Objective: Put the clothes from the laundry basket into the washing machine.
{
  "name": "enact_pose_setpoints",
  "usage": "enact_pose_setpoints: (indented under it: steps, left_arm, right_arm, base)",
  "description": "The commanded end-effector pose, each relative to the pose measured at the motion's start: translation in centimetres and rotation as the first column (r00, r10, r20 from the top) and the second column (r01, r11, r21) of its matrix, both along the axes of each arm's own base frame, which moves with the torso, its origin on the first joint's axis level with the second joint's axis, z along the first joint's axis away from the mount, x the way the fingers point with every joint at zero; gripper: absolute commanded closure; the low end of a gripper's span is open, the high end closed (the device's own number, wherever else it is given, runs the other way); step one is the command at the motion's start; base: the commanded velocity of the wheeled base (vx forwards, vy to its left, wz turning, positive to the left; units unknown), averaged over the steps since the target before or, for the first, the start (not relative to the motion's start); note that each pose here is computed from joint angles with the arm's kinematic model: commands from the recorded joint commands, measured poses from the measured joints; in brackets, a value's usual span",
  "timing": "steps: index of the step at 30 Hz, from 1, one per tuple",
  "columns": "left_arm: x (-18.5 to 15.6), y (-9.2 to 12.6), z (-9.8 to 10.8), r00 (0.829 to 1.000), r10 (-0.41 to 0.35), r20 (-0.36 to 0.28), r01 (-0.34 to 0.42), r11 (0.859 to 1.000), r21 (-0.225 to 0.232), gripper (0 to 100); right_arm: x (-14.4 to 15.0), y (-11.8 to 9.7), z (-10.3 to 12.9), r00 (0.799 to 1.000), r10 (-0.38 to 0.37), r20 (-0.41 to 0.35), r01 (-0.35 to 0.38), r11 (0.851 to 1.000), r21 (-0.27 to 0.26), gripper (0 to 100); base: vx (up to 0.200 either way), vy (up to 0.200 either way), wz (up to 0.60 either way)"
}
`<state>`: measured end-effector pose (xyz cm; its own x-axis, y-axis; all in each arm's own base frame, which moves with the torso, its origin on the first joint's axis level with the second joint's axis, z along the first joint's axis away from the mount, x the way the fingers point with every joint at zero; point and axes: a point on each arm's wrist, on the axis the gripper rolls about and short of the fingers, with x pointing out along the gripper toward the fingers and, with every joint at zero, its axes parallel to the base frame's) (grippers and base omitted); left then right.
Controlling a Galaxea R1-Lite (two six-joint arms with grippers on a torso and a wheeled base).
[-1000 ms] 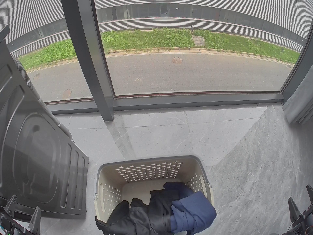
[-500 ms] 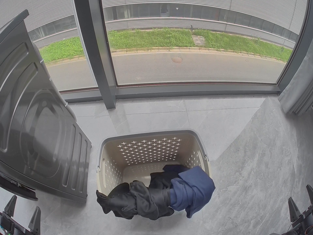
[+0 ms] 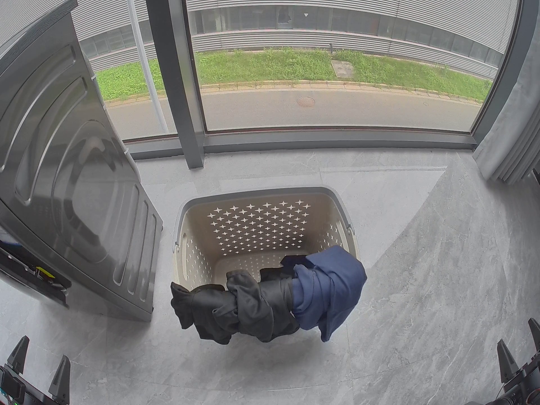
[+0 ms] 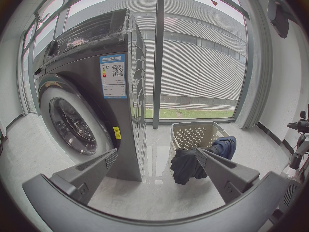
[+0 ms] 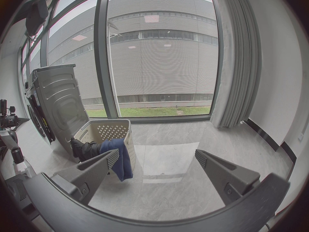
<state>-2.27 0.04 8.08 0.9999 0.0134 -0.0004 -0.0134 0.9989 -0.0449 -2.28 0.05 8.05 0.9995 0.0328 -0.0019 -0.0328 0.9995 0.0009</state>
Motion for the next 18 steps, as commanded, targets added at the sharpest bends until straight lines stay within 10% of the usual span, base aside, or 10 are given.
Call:
enact_pose_setpoints:
  steps: [1,18]
  left_arm:
    - [0.02,0.0,-0.52,1.0,0.0,-0.003,0.0,1.0,-0.001,0]
    - [0.03,0.0,-0.52,1.0,0.002,-0.004,-0.002,1.0,0.0,0]
  right_arm:
    - [0.01,0.0,-0.48,1.0,-0.001,-0.003,0.001,1.0,0.001,0]
    - [0.01,0.0,-0.48,1.0,-0.001,-0.003,0.001,1.0,0.001,0]
  base:
    - [-0.2,0.0,0.0]
    - [-0.141,0.0,0.0]
